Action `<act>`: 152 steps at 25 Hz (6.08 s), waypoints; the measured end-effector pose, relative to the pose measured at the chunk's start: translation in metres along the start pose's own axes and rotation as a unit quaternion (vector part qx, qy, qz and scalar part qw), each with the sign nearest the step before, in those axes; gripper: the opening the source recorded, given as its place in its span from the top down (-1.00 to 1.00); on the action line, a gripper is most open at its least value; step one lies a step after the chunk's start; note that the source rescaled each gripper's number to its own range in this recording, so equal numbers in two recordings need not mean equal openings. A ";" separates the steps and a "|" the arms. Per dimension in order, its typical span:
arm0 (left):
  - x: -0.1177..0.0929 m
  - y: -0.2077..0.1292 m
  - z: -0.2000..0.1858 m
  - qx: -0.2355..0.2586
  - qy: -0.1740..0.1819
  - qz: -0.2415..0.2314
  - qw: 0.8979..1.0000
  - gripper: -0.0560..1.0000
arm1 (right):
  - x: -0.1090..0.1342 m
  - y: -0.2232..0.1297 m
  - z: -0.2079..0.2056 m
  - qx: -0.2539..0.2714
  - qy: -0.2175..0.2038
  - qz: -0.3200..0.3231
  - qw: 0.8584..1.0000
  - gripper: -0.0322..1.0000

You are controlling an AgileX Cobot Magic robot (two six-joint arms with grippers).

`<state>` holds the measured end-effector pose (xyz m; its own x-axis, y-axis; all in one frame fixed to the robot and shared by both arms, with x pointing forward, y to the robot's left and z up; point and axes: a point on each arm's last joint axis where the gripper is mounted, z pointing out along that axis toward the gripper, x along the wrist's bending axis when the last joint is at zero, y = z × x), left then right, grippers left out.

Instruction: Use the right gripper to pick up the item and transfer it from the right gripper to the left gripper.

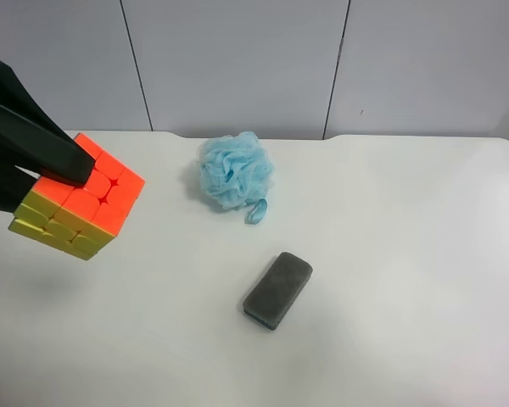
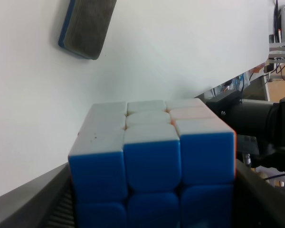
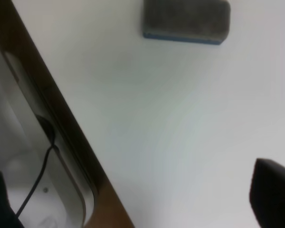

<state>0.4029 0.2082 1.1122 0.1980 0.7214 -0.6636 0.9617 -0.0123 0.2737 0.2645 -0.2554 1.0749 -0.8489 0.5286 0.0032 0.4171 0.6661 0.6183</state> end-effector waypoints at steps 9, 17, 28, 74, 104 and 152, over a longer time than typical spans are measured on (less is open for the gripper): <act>0.000 0.000 0.000 0.000 0.000 0.003 1.000 0.86 | -0.001 -0.040 0.001 -0.116 -0.003 0.029 0.993 -0.99; 0.000 0.000 0.000 0.000 0.000 0.003 1.000 0.86 | -0.001 -0.041 0.001 -0.126 -0.002 0.030 0.992 -0.99; 0.000 0.000 0.000 0.000 0.000 0.006 1.000 0.86 | -0.002 -0.047 -0.006 -0.161 -0.054 0.077 0.983 -0.99; 0.167 0.105 0.127 -0.024 0.361 0.140 0.922 0.86 | 0.003 -0.057 -0.014 -0.205 -0.285 0.266 0.898 -0.99; 0.088 0.088 0.025 0.009 0.380 0.102 0.920 -0.98 | 0.003 -0.057 -0.014 -0.205 -0.285 0.266 0.898 -0.99; 0.076 -0.180 -0.059 -0.353 0.293 0.195 0.867 -1.00 | 0.003 -0.057 -0.014 -0.204 -0.286 0.266 0.898 -0.99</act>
<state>0.2337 0.3057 1.0538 0.1534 0.9881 -0.0131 0.4466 -0.0575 0.8929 0.2337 -0.2993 1.0505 -0.2110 0.9761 0.0526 0.4611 0.0520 0.8858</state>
